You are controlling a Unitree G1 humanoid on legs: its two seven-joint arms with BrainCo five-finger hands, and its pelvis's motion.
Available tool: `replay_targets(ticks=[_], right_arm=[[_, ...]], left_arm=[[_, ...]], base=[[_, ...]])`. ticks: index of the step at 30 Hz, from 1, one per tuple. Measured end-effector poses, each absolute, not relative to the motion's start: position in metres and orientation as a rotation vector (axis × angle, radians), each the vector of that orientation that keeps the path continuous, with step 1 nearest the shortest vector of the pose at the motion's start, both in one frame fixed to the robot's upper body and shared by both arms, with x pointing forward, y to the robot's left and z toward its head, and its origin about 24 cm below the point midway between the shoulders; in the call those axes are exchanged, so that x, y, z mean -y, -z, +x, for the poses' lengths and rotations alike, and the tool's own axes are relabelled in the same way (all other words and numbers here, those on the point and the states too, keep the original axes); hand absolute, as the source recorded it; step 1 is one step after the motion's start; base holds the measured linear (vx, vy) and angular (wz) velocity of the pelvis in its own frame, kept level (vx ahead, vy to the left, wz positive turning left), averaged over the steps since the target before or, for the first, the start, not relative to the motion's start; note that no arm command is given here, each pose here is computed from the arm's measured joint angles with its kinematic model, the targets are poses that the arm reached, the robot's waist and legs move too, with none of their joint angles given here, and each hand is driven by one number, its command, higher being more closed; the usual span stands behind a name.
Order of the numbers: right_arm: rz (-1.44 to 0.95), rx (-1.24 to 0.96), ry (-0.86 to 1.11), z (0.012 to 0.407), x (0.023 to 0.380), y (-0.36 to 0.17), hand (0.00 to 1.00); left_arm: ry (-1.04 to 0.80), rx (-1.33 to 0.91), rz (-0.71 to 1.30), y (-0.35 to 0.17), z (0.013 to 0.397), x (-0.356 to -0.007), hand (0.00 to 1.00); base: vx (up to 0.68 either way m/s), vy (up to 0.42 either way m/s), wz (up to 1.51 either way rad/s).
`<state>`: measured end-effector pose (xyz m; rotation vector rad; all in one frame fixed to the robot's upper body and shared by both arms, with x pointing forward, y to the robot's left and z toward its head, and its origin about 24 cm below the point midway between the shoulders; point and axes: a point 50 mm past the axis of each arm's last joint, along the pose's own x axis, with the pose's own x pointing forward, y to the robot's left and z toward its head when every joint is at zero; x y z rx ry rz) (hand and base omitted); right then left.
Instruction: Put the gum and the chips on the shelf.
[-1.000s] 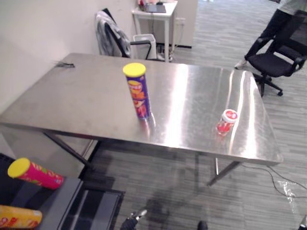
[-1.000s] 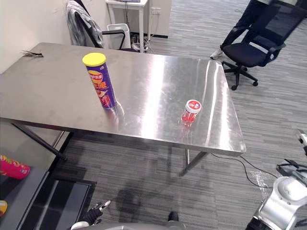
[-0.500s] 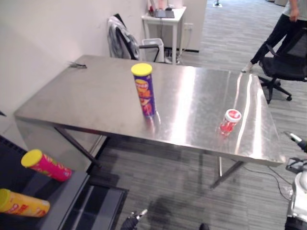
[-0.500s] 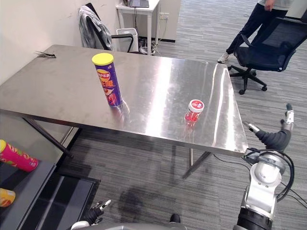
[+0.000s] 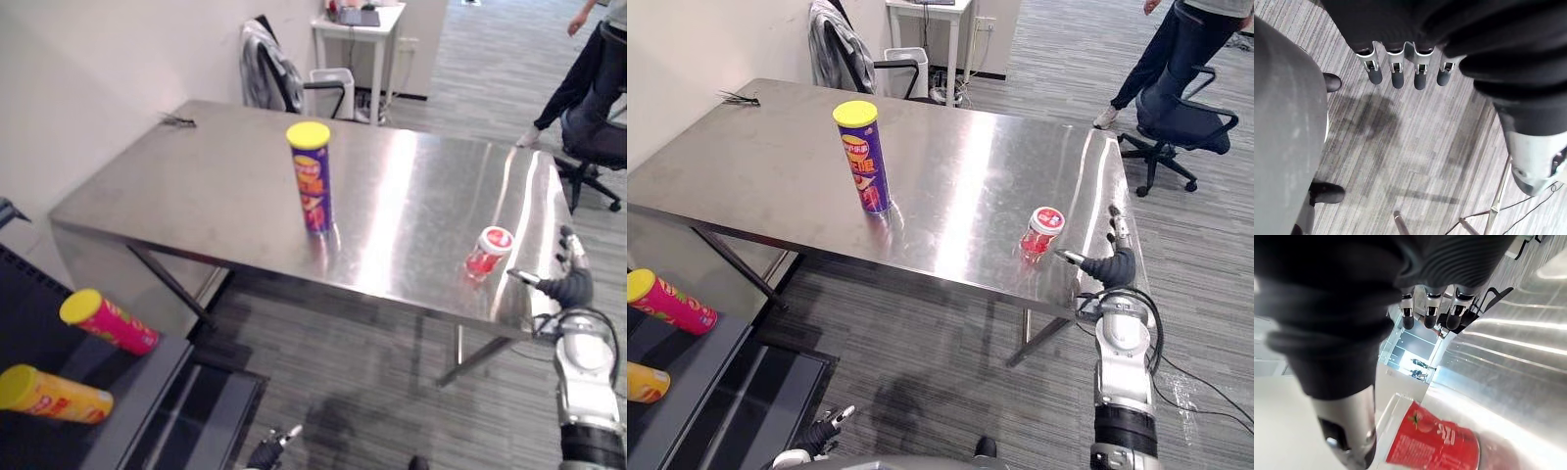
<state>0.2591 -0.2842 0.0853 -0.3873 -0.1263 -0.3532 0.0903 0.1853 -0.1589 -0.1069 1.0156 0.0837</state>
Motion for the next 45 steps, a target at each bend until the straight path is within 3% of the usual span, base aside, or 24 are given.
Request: replay_targets(ticks=[12, 29, 30, 45], right_arm=[[-0.315, 0.045, 0.304, 0.281, 0.280, -0.067, 0.00], [-0.236, 0.178, 0.369, 0.307, 0.289, -0.104, 0.00], [-0.237, 0.180, 0.368, 0.307, 0.290, -0.105, 1.00], [-0.200, 0.233, 0.331, 0.311, 0.287, -0.118, 1.00]], left_arm=[[-0.115, -0.994, -0.123, 0.157, 0.093, -0.192, 0.00], [-0.135, -0.940, -0.145, 0.152, 0.105, -0.196, 0.00], [-0.135, -0.937, -0.145, 0.151, 0.105, -0.196, 0.00], [-0.152, -0.913, -0.173, 0.150, 0.110, -0.196, 0.00]], base=[[0.00, -0.002, 0.05], [0.00, 0.001, 0.01], [0.00, 0.000, 0.00], [0.00, -0.002, -0.03]])
